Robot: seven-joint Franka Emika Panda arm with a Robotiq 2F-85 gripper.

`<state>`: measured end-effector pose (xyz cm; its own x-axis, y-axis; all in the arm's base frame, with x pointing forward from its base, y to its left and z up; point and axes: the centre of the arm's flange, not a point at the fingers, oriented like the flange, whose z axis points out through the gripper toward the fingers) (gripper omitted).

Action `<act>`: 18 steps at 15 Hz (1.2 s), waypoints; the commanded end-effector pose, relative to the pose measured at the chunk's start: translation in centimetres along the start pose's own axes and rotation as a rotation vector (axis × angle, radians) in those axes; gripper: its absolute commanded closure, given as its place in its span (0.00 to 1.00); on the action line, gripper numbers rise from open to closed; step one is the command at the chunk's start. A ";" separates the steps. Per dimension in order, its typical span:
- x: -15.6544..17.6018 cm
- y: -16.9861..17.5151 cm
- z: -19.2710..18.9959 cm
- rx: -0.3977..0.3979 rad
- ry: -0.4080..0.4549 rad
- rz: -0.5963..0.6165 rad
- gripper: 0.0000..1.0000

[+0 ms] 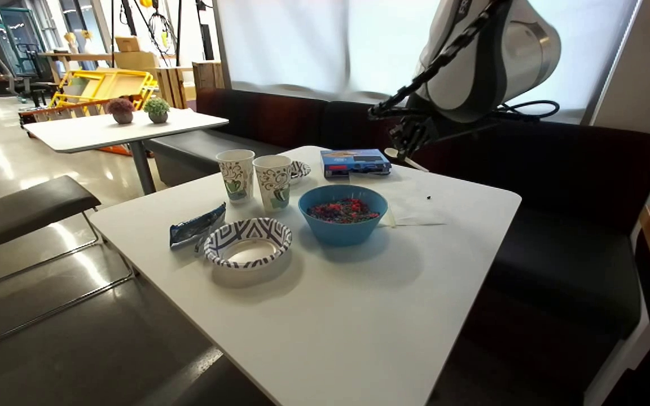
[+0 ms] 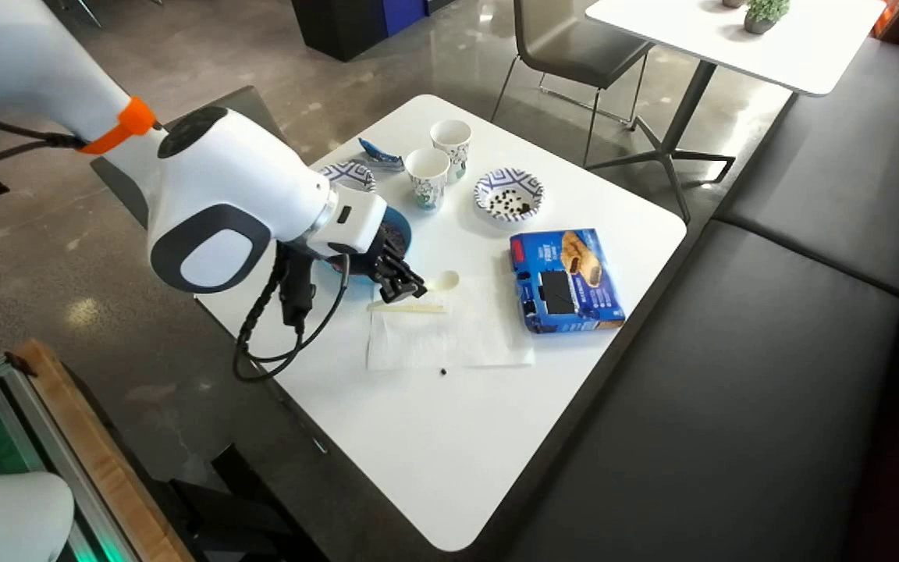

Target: Use the spoon to scoop some of the blue bowl's contents into the closest cup

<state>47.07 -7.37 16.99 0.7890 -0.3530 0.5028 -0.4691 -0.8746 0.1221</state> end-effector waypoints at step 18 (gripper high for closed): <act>-4.1 -10.3 -9.0 0.148 -0.259 -0.429 0.97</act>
<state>44.43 3.91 19.56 0.9668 -0.0303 0.2539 -0.0666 -0.9885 0.1359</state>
